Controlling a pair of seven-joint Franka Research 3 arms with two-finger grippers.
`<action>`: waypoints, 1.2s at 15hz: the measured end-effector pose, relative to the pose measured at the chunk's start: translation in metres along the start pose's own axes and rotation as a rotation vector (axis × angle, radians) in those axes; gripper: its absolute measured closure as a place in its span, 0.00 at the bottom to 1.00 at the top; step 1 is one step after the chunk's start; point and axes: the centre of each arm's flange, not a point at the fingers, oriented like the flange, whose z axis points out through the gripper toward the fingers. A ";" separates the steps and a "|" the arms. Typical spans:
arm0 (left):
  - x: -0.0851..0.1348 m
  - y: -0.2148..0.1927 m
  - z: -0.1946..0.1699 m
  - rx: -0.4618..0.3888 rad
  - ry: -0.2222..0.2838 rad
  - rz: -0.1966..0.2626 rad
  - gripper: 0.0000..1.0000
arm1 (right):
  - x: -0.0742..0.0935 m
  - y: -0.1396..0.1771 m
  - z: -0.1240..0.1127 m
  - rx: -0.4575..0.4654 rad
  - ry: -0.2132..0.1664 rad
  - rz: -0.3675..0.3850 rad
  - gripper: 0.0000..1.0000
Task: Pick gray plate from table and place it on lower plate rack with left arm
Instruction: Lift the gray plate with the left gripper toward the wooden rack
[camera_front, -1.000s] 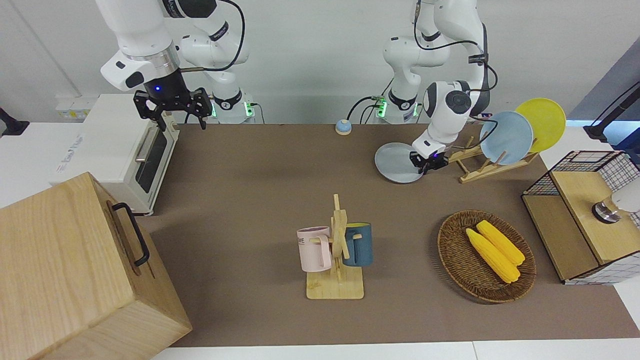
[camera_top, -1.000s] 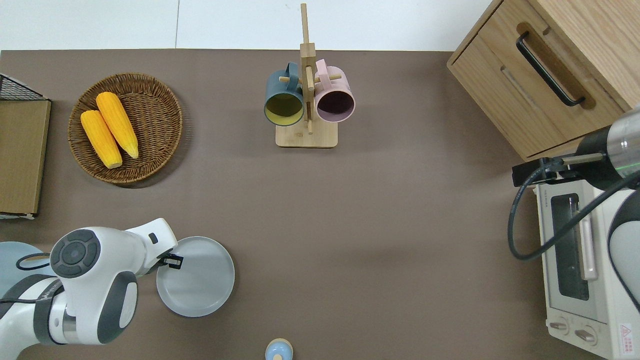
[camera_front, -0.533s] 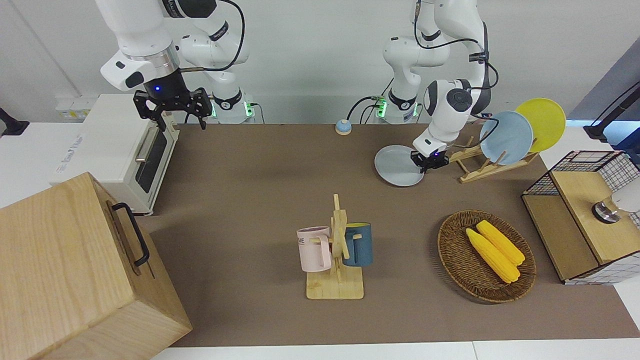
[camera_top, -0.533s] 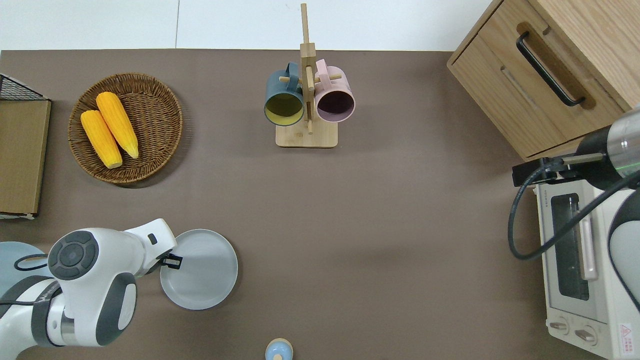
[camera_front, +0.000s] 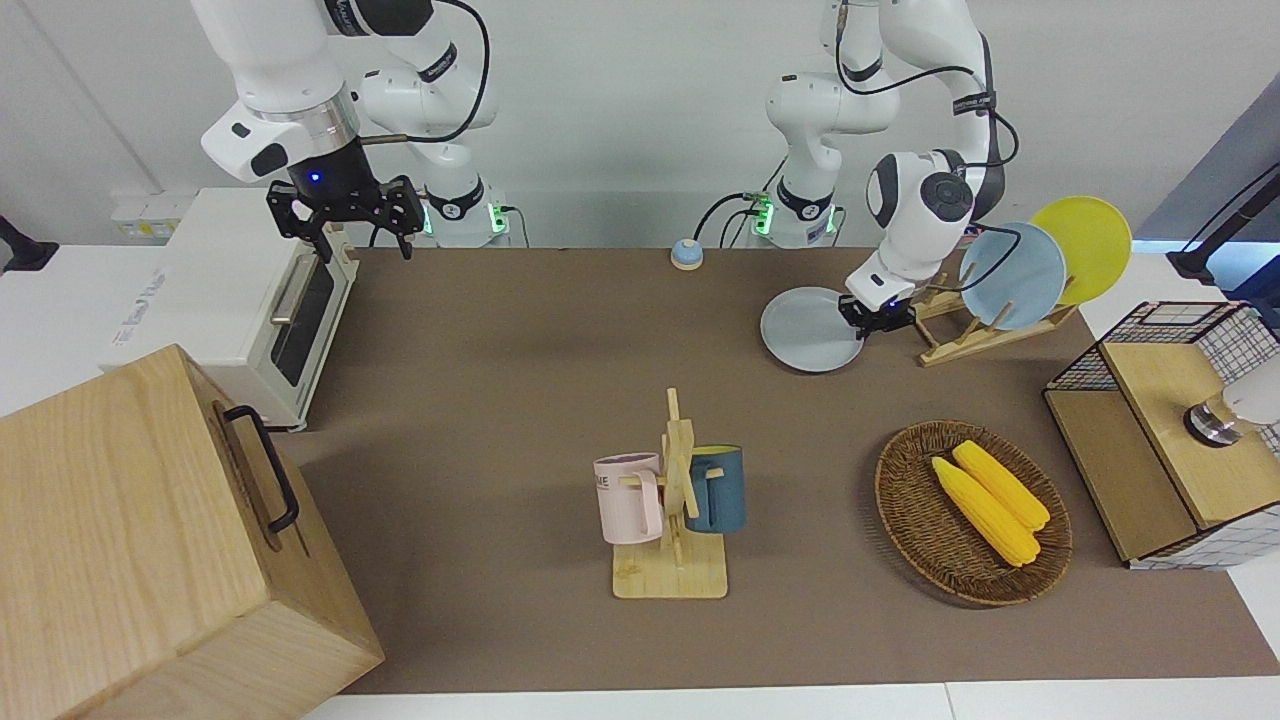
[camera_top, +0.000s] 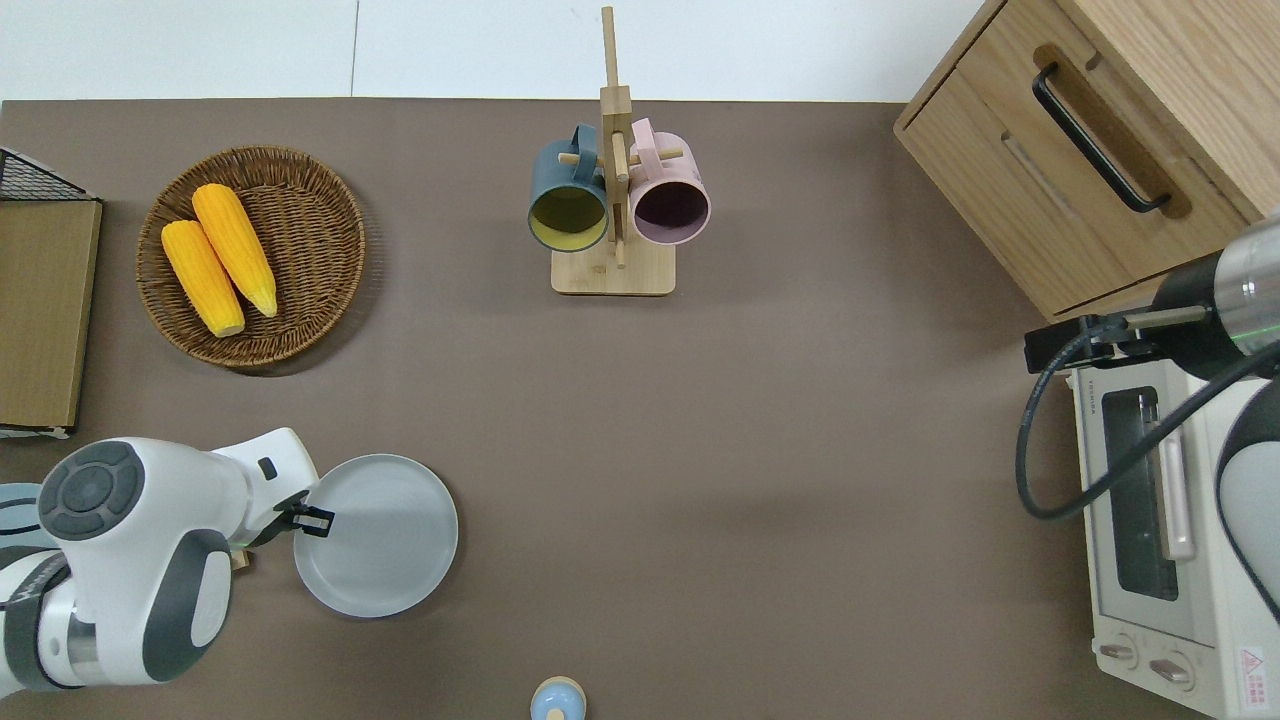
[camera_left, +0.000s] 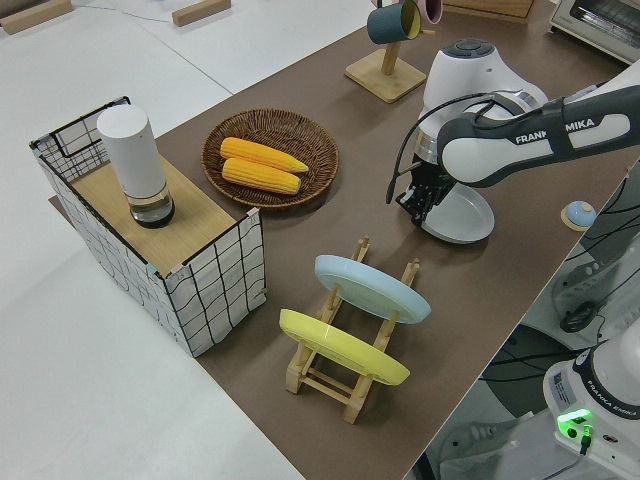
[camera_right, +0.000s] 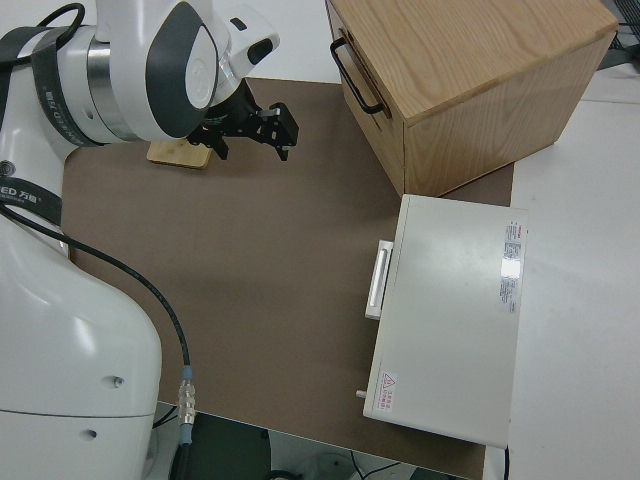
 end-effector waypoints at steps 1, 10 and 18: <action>0.001 -0.005 -0.008 -0.004 -0.009 -0.003 0.99 | 0.000 0.000 0.000 0.000 0.000 0.000 0.01; 0.002 -0.030 -0.118 -0.025 -0.067 -0.045 0.99 | 0.000 0.000 0.000 0.000 0.000 0.000 0.01; -0.018 -0.058 -0.187 0.013 -0.071 -0.085 0.99 | 0.000 0.000 0.000 0.000 0.000 0.000 0.01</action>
